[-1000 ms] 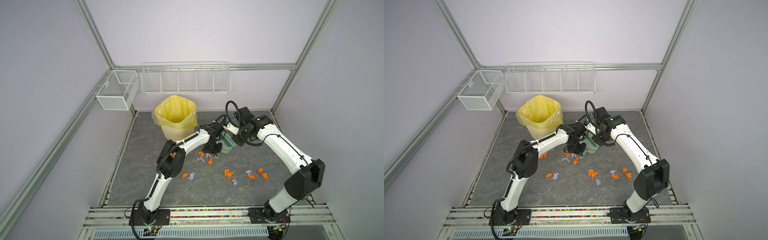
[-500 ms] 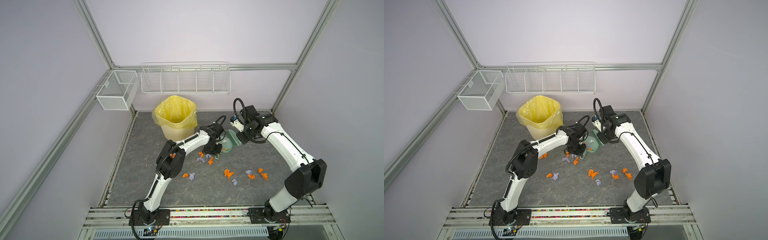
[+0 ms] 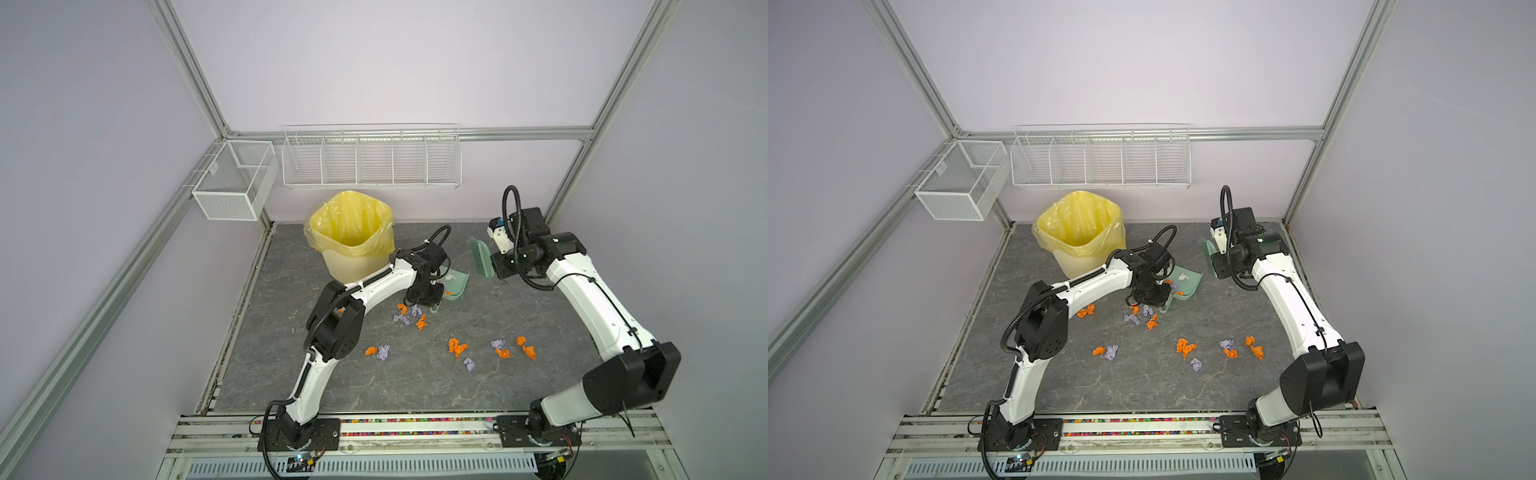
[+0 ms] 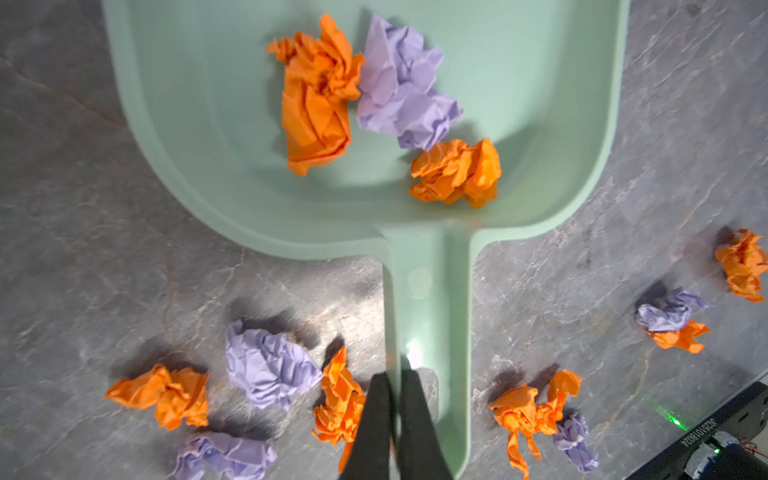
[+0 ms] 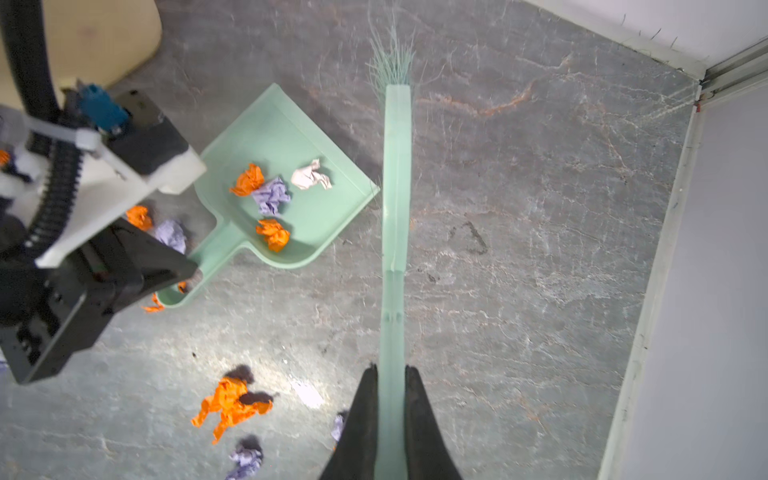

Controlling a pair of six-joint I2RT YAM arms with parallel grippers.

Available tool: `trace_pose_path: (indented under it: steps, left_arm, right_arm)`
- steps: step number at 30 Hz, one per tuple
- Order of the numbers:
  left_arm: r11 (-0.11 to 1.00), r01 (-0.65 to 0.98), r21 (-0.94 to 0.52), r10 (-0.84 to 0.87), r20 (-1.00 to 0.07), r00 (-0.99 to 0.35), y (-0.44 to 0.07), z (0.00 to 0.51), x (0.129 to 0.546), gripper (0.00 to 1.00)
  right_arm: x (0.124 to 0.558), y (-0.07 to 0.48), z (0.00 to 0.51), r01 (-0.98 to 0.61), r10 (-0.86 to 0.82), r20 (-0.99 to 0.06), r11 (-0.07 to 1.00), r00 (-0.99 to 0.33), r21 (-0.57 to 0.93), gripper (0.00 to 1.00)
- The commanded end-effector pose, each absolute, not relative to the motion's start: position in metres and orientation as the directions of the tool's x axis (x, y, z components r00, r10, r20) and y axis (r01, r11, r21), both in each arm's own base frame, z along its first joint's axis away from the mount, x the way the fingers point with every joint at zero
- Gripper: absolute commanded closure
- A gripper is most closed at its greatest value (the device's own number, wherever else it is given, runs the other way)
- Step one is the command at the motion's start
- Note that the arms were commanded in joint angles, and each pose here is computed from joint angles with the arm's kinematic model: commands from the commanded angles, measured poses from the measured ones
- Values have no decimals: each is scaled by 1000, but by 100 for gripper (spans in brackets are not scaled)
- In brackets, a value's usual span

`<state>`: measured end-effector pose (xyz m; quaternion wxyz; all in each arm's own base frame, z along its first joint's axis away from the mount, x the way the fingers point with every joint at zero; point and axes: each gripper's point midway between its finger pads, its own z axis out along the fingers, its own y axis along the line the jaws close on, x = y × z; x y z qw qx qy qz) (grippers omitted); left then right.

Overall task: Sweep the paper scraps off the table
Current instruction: 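Sweep scraps with the right gripper's brush toward the dustpan held by the left gripper, then lift the dustpan toward the bin with the left gripper while the right draws back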

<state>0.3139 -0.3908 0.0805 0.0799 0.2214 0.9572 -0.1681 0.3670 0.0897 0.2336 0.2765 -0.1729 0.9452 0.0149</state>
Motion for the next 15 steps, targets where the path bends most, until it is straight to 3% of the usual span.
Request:
trace_pose_path:
  steps: [1,15]
  left_arm:
    - [841,459,-285,378,-297,-877,-390,108,317,100]
    - [875,473,-106,399,-395,-828,-362,162,336,100]
  right_arm:
    - [372,102,242,-314,-236,-596,949,-767,28,93]
    - [383,76,276,-118,47,-708,976,-704,183,93]
